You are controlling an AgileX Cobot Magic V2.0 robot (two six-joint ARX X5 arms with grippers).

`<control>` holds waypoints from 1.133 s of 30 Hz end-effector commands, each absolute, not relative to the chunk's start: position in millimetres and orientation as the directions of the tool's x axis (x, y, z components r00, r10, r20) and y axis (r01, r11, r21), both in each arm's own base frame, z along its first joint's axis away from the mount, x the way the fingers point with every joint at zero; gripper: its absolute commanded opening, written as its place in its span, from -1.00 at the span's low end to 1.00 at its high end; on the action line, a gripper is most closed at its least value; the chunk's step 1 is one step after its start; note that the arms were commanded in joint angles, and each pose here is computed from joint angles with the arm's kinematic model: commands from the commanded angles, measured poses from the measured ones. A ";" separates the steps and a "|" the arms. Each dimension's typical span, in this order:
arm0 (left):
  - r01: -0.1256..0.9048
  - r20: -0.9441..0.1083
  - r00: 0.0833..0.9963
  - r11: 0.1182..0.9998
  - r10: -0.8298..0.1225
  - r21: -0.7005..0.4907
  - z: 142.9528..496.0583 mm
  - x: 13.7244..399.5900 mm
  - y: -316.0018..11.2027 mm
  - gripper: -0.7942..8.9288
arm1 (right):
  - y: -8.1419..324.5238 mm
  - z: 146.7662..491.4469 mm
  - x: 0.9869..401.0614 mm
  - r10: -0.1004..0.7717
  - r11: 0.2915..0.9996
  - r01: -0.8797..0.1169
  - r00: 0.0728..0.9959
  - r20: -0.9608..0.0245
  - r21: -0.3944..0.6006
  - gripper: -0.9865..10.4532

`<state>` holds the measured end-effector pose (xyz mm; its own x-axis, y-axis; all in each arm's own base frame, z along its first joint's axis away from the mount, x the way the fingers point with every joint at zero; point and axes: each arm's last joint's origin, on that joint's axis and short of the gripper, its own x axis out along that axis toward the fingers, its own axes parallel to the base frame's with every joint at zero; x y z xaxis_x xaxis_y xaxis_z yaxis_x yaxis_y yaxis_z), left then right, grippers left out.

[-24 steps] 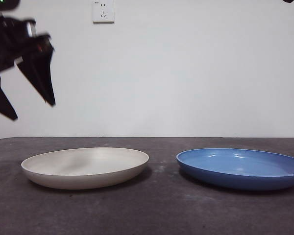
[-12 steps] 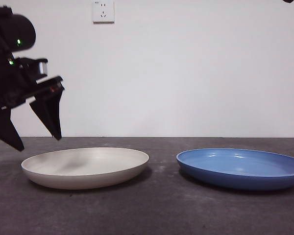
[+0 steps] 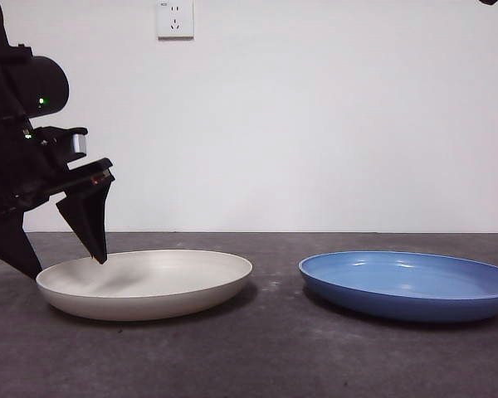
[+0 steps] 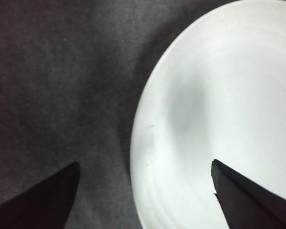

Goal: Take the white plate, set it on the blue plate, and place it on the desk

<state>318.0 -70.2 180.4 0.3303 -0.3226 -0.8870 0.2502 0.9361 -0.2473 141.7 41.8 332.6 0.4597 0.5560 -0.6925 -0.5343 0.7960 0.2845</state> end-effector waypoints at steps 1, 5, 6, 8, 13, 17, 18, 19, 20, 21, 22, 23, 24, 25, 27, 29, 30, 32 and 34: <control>0.252 -0.888 0.335 0.938 -0.316 -0.238 178.9 324.4 -72.1 0.01 | 42.7 338.0 142.8 0.562 0.791 -0.545 0.471 -0.680 0.277 -0.10; 0.249 -0.890 0.337 0.941 -0.306 -0.229 178.8 324.4 -71.9 -0.23 | 42.7 338.0 142.8 0.562 0.791 -0.545 0.471 -0.680 0.277 -0.10; 0.248 -0.892 0.334 0.941 -0.305 -0.229 178.7 324.1 -71.7 -0.27 | 42.7 338.0 142.8 0.562 0.791 -0.545 0.471 -0.680 0.277 -0.10; 0.245 -0.895 0.329 0.943 -0.299 -0.225 178.2 323.6 -71.5 -0.39 | 42.7 338.0 142.8 0.562 0.791 -0.545 0.471 -0.680 0.277 -0.10; 0.241 -0.902 0.314 0.944 -0.296 -0.226 177.3 322.3 -71.2 -0.43 | 42.7 338.0 142.8 0.562 0.791 -0.545 0.471 -0.680 0.277 -0.10; 0.237 -0.907 0.302 0.945 -0.294 -0.227 175.8 321.7 -71.1 -0.54 | 42.7 338.0 142.8 0.562 0.791 -0.545 0.471 -0.680 0.277 -0.10; 0.237 -0.908 0.300 0.945 -0.294 -0.227 175.7 321.5 -71.1 -0.54 | 42.7 338.0 142.8 0.562 0.791 -0.545 0.471 -0.680 0.277 -0.10; 0.236 -0.908 0.298 0.945 -0.294 -0.228 175.6 321.3 -71.2 -0.55 | 42.7 338.0 142.8 0.562 0.791 -0.545 0.471 -0.680 0.277 -0.10; 0.236 -0.909 0.297 0.945 -0.293 -0.228 175.6 321.2 -71.1 -0.61 | 42.7 338.0 142.8 0.562 0.791 -0.545 0.471 -0.679 0.277 -0.10; 0.235 -0.909 0.296 0.945 -0.293 -0.228 175.5 321.1 -71.1 -0.66 | 42.7 338.0 142.8 0.562 0.791 -0.545 0.471 -0.679 0.277 -0.10; 0.231 -0.909 0.296 0.945 -0.293 -0.230 175.5 321.1 -71.1 -0.72 | 42.7 338.0 142.7 0.562 0.791 -0.545 0.471 -0.680 0.277 -0.10; 0.228 -0.909 0.295 0.946 -0.293 -0.231 175.5 321.0 -71.1 -0.78 | 42.7 338.0 142.8 0.562 0.791 -0.545 0.471 -0.679 0.277 -0.10; 0.228 -0.909 0.295 0.946 -0.293 -0.231 175.5 321.0 -71.1 -0.81 | 42.7 338.0 142.7 0.562 0.791 -0.545 0.471 -0.680 0.277 -0.10; 0.228 -0.909 0.295 0.946 -0.293 -0.231 175.5 321.0 -71.1 -0.81 | 42.6 338.1 142.7 0.562 0.791 -0.545 0.472 -0.679 0.277 -0.10; 0.228 -0.909 0.296 0.946 -0.293 -0.231 175.5 321.1 -71.1 -0.81 | 42.6 338.1 142.6 0.562 0.791 -0.545 0.471 -0.680 0.277 -0.10; 0.226 -0.908 0.298 0.946 -0.294 -0.232 175.6 321.3 -71.2 -0.81 | 42.6 338.1 142.7 0.562 0.791 -0.545 0.472 -0.679 0.277 -0.10; 0.221 -0.908 0.299 0.947 -0.294 -0.233 175.6 321.4 -71.1 -0.81 | 42.6 338.1 142.7 0.562 0.791 -0.545 0.472 -0.679 0.277 -0.10; 0.206 -0.907 0.302 0.949 -0.295 -0.240 175.9 321.6 -71.1 -0.81 | 42.6 338.1 142.6 0.562 0.791 -0.545 0.471 -0.680 0.277 -0.10; 0.206 -0.906 0.302 0.948 -0.296 -0.241 176.0 321.6 -71.1 -0.81 | 42.6 338.1 142.6 0.562 0.791 -0.545 0.471 -0.680 0.277 -0.10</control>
